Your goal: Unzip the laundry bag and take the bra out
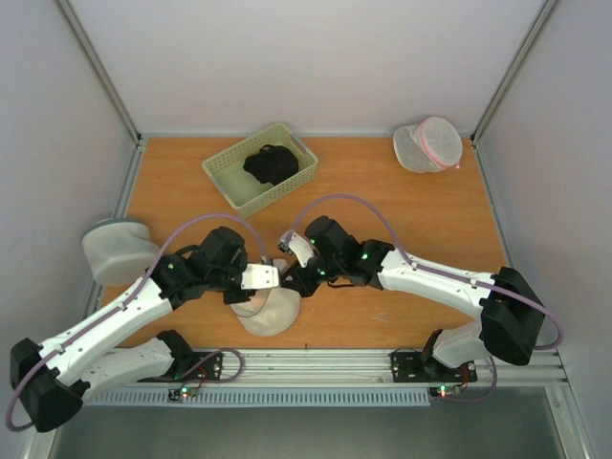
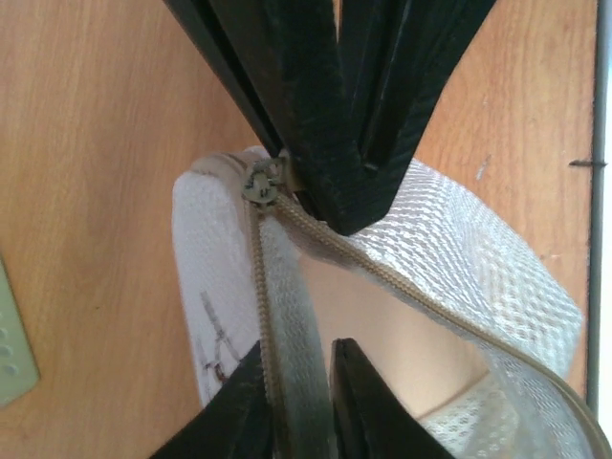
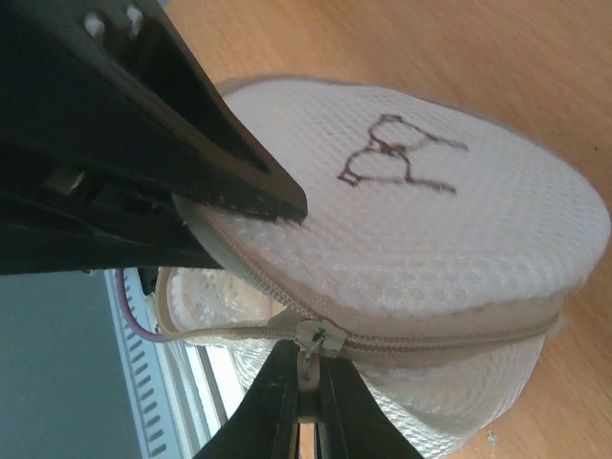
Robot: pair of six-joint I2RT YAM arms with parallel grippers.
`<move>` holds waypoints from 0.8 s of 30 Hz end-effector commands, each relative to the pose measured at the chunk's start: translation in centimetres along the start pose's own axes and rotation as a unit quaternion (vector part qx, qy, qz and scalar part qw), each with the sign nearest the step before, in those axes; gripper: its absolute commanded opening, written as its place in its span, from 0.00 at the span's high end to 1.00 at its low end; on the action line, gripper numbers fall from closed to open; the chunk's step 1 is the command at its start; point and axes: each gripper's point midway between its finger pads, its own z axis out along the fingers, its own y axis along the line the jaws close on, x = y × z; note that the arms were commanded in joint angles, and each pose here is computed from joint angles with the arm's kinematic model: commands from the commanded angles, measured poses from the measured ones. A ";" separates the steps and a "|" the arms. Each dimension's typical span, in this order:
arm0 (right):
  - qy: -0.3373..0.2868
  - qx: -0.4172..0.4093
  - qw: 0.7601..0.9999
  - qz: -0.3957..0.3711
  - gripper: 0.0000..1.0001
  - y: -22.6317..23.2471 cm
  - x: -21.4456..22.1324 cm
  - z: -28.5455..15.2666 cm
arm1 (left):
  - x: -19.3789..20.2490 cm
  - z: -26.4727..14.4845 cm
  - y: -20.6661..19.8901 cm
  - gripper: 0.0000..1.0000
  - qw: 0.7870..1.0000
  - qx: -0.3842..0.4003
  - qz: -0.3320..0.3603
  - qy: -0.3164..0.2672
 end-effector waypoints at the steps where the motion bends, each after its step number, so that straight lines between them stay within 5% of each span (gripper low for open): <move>1: -0.007 -0.016 0.999 -0.035 0.99 1.4 -1.3 -0.6 | -1.0 0.0 1.2 0.97 0.998 -0.031 0.044 -0.016; 7: 0.043 0.022 0.998 -0.029 0.99 -0.9 0.4 -1.4 | -1.4 -1.7 1.2 0.99 0.989 -0.044 0.138 -0.018; 13: 0.070 0.046 0.996 -0.011 0.99 -2.9 1.2 -2.7 | -1.7 -3.8 -1.4 0.99 0.958 -0.025 0.279 -0.061; 24: 0.089 0.064 0.994 0.010 0.99 -5.9 2.4 -3.0 | -4.7 -7.9 -2.4 0.99 0.945 -0.021 0.302 -0.125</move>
